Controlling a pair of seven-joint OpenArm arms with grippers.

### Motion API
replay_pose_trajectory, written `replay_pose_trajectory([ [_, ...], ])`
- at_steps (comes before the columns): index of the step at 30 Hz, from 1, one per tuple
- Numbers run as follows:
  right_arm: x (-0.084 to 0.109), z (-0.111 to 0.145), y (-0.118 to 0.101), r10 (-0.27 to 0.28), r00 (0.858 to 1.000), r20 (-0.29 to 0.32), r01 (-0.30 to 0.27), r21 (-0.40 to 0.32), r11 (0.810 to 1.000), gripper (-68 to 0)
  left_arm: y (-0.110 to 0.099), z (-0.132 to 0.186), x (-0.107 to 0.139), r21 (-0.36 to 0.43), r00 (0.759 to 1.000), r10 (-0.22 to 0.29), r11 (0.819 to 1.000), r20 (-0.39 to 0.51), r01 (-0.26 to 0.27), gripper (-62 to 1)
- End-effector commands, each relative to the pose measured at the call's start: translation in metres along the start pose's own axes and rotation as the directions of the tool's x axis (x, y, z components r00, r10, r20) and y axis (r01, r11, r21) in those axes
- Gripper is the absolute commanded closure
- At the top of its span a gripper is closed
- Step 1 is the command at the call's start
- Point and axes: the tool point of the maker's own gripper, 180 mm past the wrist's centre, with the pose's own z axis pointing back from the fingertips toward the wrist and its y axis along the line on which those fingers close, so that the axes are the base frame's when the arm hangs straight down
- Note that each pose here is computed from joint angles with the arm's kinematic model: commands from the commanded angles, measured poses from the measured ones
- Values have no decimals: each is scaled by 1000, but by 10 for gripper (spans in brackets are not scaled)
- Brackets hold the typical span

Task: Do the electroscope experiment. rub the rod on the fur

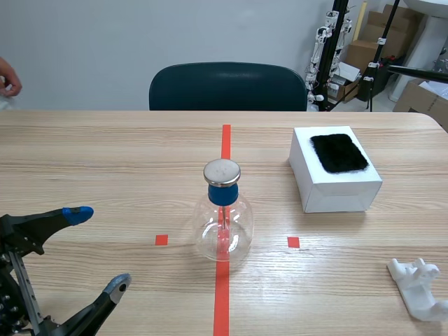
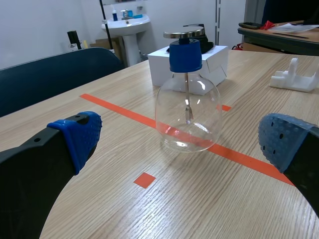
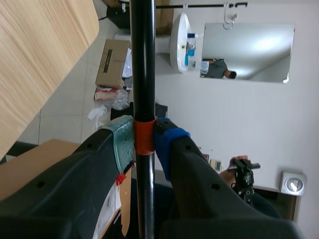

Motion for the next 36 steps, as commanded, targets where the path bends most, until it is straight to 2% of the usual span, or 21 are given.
replay_pose_trajectory([
  [1, 10, -8, -22, 29, 999, 18, -28, -72, 997, -6, 2, -1, 5, 5, 1000, -7, 1000, 24, 6, -623],
  [7, 34, -37, -11, 93, 995, 34, -91, -69, 993, -6, 2, -1, 5, 5, 1000, -7, 1000, 23, 6, -623],
  [10, 42, -49, 4, 132, 990, 45, -129, -58, 990, -6, 2, -1, 5, 5, 1000, -7, 1000, 23, 6, -623],
  [12, 45, -55, 14, 137, 989, 52, -134, -43, 990, -6, 2, -1, 5, 5, 1000, -7, 1000, 24, 6, -623],
  [22, 36, -76, 57, 144, 989, 27, -146, 56, 988, -6, 2, -1, 5, 5, 1000, -7, 1000, 24, 6, -623],
  [29, 27, -81, 66, 174, 985, -3, -173, 86, 981, -6, 2, -1, 5, 5, 1000, -7, 1000, 24, 6, -623],
  [36, 28, -80, 76, 222, 975, -2, -221, 105, 970, -6, 2, -1, 5, 5, 1000, -7, 1000, 23, 6, -623],
])
